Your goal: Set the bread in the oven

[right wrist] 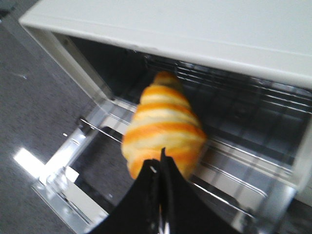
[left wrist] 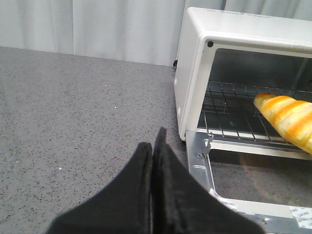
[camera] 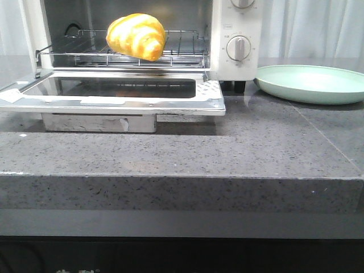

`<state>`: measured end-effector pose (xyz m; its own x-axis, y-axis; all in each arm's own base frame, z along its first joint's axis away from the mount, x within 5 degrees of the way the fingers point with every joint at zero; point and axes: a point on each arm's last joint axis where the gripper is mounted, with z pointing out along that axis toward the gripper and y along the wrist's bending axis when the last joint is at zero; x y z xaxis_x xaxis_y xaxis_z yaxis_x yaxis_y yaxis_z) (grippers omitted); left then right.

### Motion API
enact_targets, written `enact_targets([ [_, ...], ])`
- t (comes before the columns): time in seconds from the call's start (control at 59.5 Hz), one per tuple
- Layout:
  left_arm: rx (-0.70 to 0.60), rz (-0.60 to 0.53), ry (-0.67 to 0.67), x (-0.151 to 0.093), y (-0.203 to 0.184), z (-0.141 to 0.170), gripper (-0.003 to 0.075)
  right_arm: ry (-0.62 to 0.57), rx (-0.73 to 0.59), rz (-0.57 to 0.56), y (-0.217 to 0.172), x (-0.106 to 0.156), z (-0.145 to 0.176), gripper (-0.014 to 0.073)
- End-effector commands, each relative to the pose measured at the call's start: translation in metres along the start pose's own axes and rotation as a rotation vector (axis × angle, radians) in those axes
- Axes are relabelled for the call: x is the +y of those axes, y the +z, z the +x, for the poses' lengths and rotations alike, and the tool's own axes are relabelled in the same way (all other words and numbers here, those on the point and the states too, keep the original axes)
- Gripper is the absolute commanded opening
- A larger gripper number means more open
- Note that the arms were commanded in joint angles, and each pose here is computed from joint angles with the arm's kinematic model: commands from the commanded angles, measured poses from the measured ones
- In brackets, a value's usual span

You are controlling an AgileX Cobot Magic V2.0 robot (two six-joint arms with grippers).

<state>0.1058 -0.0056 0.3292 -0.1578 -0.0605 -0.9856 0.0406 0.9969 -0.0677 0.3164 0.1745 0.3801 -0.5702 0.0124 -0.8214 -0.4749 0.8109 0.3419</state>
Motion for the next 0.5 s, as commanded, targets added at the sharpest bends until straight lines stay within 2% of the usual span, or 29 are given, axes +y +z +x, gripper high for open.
enact_targets([
  [0.0, -0.094, 0.009, -0.01, -0.001, -0.002, -0.015, -0.002, -0.064, -0.054, 0.06, -0.038, -0.01, -0.019, -0.0066],
  [0.151, -0.094, 0.009, -0.01, -0.001, -0.002, -0.015, -0.002, -0.06, -0.021, 0.199, -0.079, -0.046, -0.02, -0.0066],
  [0.286, -0.094, 0.009, -0.01, -0.001, -0.002, -0.015, -0.002, -0.045, -0.04, 0.346, -0.116, -0.075, -0.008, -0.0066],
  [0.386, -0.094, 0.009, -0.01, -0.001, -0.002, -0.015, -0.002, -0.047, -0.062, 0.429, -0.138, -0.085, 0.006, -0.0066],
  [0.487, -0.094, 0.009, -0.01, -0.001, -0.002, -0.015, -0.002, -0.048, -0.117, 0.454, -0.154, -0.081, 0.023, -0.0066],
])
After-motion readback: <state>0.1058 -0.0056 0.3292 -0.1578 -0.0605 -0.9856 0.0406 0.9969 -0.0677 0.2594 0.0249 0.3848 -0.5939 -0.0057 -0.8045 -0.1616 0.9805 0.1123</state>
